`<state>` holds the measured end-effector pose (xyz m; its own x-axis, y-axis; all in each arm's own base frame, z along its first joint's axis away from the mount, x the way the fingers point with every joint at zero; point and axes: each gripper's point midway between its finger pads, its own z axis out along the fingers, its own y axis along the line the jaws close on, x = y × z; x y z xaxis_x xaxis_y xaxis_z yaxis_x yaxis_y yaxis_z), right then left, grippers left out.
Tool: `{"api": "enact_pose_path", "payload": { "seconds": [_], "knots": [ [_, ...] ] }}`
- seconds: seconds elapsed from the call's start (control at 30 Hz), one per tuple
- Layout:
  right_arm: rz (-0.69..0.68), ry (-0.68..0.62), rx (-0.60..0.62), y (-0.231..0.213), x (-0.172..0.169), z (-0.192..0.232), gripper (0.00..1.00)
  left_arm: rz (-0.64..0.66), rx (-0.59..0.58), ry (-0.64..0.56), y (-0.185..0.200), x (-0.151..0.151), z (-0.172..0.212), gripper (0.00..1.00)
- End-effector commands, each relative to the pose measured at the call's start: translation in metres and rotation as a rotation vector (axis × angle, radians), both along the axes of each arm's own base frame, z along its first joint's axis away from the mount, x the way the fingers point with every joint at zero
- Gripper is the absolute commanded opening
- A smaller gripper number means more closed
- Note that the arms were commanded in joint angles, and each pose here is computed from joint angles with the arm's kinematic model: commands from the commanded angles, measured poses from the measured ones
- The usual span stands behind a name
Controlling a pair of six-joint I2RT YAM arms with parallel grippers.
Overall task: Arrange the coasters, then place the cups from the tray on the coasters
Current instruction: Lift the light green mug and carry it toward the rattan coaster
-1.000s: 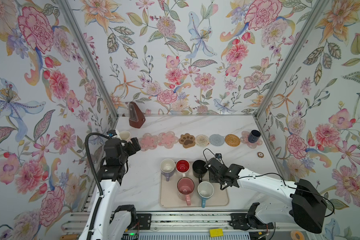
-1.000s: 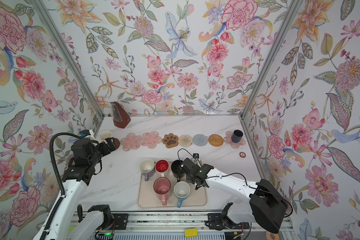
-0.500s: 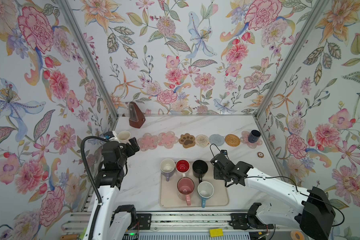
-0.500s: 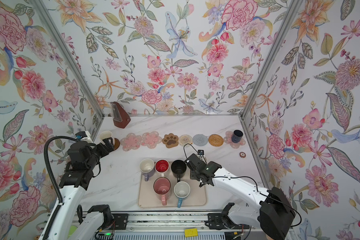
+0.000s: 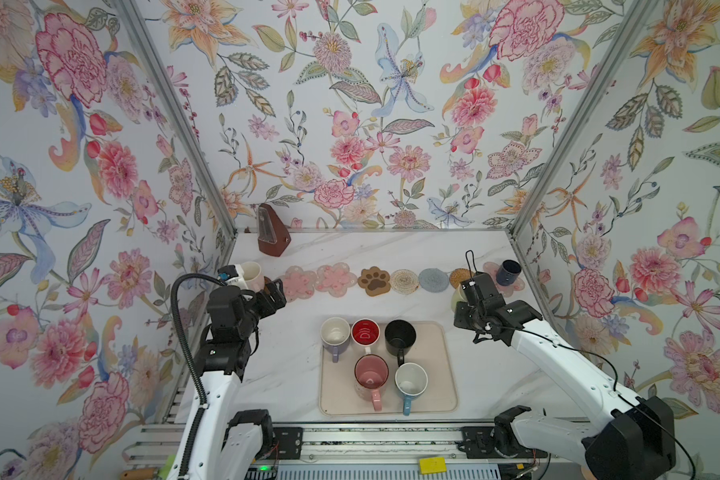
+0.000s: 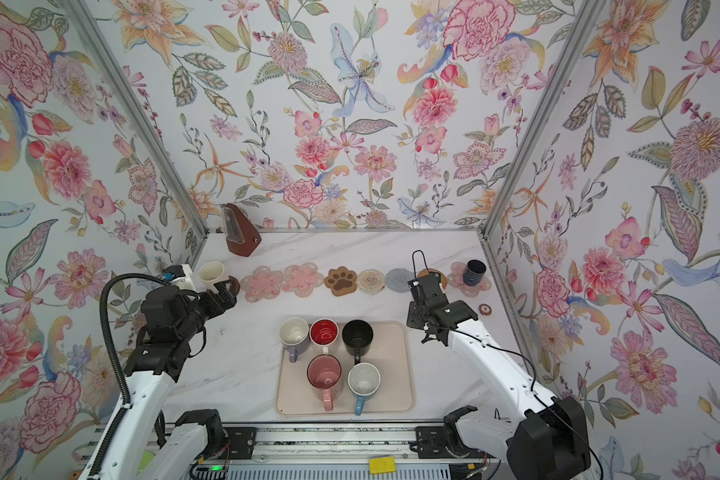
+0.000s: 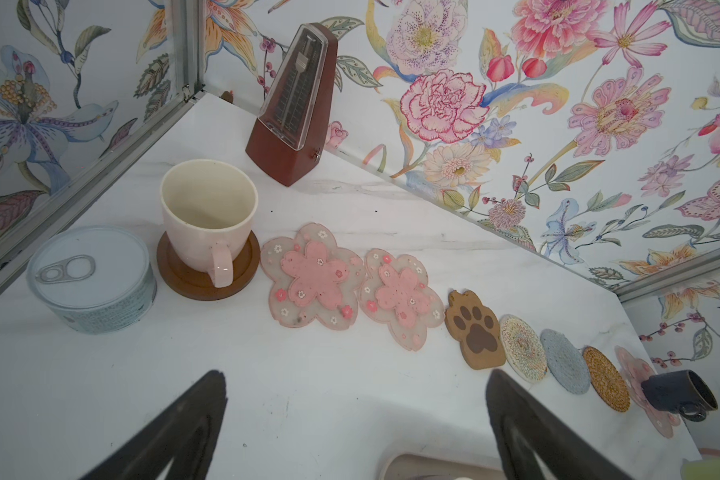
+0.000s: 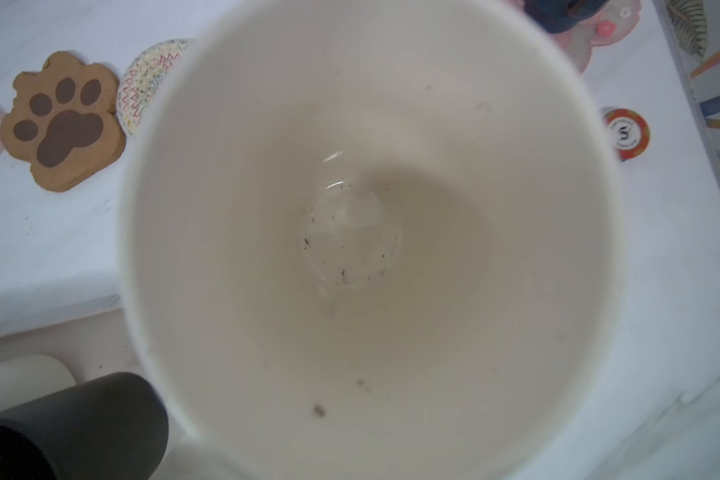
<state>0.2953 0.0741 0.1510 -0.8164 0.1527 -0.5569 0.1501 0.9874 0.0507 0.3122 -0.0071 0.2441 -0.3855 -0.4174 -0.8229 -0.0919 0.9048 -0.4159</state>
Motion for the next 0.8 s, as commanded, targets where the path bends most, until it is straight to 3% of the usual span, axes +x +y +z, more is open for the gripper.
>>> {"api": "enact_pose_path", "payload": {
  "seconds": [0.0, 0.33, 0.77],
  "knots": [
    [0.074, -0.08, -0.009, -0.002, 0.036, 0.022, 0.0, -0.061, -0.002, -0.052, -0.01, 0.001, 0.009, 0.99],
    [0.048, -0.108, -0.025, -0.029, 0.108, 0.019, 0.0, -0.067, -0.003, -0.085, -0.011, -0.001, 0.012, 0.99],
    [0.001, -0.088, -0.018, -0.054, 0.159, 0.001, 0.0, -0.081, -0.014, -0.095, -0.014, 0.001, 0.011, 0.99]
  ]
}}
